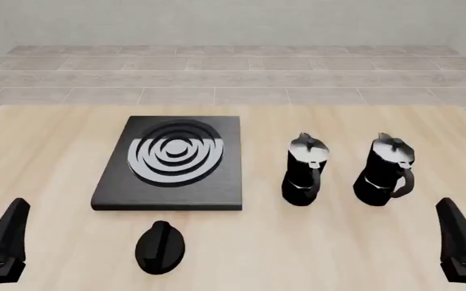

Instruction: Put both moka pots on the stove.

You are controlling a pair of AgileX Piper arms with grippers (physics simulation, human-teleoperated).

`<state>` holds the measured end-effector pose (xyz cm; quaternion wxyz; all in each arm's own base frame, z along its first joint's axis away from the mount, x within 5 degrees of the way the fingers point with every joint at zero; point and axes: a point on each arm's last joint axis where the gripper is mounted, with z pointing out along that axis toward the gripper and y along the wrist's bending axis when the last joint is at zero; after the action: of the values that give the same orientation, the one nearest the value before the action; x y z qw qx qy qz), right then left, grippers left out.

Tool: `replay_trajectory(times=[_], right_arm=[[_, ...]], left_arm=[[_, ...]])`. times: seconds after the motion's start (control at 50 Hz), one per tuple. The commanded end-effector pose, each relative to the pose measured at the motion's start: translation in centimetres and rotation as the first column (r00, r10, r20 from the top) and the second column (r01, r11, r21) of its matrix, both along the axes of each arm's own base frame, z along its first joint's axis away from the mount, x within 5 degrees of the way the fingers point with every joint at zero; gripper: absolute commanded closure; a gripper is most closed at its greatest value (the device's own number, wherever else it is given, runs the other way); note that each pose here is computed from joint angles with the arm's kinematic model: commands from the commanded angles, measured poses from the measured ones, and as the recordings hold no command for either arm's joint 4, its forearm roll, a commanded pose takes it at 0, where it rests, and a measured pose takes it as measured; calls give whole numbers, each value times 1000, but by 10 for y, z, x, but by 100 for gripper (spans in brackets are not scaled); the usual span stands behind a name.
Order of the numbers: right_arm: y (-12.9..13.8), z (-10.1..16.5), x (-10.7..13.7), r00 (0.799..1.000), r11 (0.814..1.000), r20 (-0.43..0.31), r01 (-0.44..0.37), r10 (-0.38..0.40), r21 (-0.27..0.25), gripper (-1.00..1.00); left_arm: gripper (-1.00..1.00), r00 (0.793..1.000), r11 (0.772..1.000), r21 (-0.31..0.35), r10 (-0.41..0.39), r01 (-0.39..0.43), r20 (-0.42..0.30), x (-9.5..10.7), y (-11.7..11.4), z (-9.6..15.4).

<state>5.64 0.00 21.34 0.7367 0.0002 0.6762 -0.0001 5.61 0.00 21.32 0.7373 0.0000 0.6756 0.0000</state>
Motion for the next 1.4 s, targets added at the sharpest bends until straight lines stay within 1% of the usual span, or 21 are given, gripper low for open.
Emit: replay_trajectory(times=[0.02, 0.24, 0.26, 0.34, 0.4, 0.42, 0.46, 0.56, 0.6, 0.62, 0.66, 0.68, 0.76, 0.8, 0.84, 0.86, 0.94, 1.16, 1.2, 1.32, 1.4], right_arm=[[0, 0, 1, 1000, 1000, -9, 0, 0, 1, -100], [0, -1, 1, 1000, 1000, -17, -5, 5, 4, -100], [2, 0, 2, 999, 999, -19, -32, 32, -15, -100], [5, 3, 5, 997, 997, -31, -76, 75, -17, -100], [7, 5, 10, 993, 994, -58, -107, 107, 4, -100], [10, 9, 14, 986, 989, -80, -145, 145, 16, -100], [12, 9, 14, 982, 986, -82, -170, 169, 7, -100], [15, 12, 19, 975, 980, -102, -194, 198, 42, -100], [18, 15, 20, 968, 973, -99, -226, 229, 38, -100], [18, 14, 22, 968, 974, -108, -222, 227, 54, -100], [20, 14, 22, 964, 969, -107, -242, 245, 45, -100], [21, 13, 24, 959, 966, -121, -252, 258, 62, -100], [23, 14, 25, 955, 963, -124, -264, 269, 57, -100], [23, 15, 27, 952, 961, -133, -267, 274, 71, -100], [24, 15, 27, 949, 958, -132, -279, 285, 64, -100], [25, 14, 29, 947, 957, -144, -277, 287, 84, -100], [27, 13, 33, 944, 955, -156, -280, 292, 98, -100], [33, 12, 41, 930, 945, -176, -308, 323, 107, -100], [36, 8, 46, 920, 941, -201, -318, 337, 118, -100], [42, 4, 56, 909, 934, -224, -329, 353, 136, -100], [47, 2, 59, 901, 927, -220, -357, 375, 118, -100]], left_arm=[[-100, 1000, 1000, 0, 0, 0, 0, 0, 0, 0], [-100, 1000, 1000, 0, 0, 0, 0, 0, 0, 0], [-100, 1000, 1000, 0, 0, 0, 0, 0, 0, 0], [-100, 1000, 1000, 0, 0, 0, 0, 0, 0, 0], [-100, 1000, 1000, 0, 0, 0, 0, 0, 0, 0], [-100, 1000, 1000, 0, 0, 0, 0, 0, 0, 0], [-100, 1000, 1000, 0, 0, 0, 0, 0, 0, 0], [-100, 1000, 1000, 0, 0, 0, 0, 0, 0, 0], [-100, 1000, 1000, 0, 0, 0, 0, 0, 0, 0], [-100, 1000, 1000, 0, 0, 0, 0, 0, 0, 0], [-100, 1000, 1000, 0, 0, 0, 0, 0, 0, 0], [-100, 1000, 1000, 0, 0, 0, 0, 0, 0, 0], [-100, 1000, 1000, 0, 0, 0, 0, 0, 0, 0], [-100, 1000, 1000, 0, 0, 0, 0, 0, 0, 0], [-100, 1000, 1000, 0, 0, 0, 0, 0, 0, 0], [-100, 1000, 1000, 0, 0, 0, 0, 0, 0, 0], [-100, 1000, 1000, 0, 0, 0, 0, 0, 0, 0], [-100, 1000, 1000, 0, 0, 0, 0, 0, 0, 0], [-100, 1000, 1000, 0, 0, 0, 0, 0, 0, 0], [-100, 1000, 1000, 0, 0, 0, 0, 0, 0, 0], [-100, 1000, 1000, 0, 0, 0, 0, 0, 0, 0]])
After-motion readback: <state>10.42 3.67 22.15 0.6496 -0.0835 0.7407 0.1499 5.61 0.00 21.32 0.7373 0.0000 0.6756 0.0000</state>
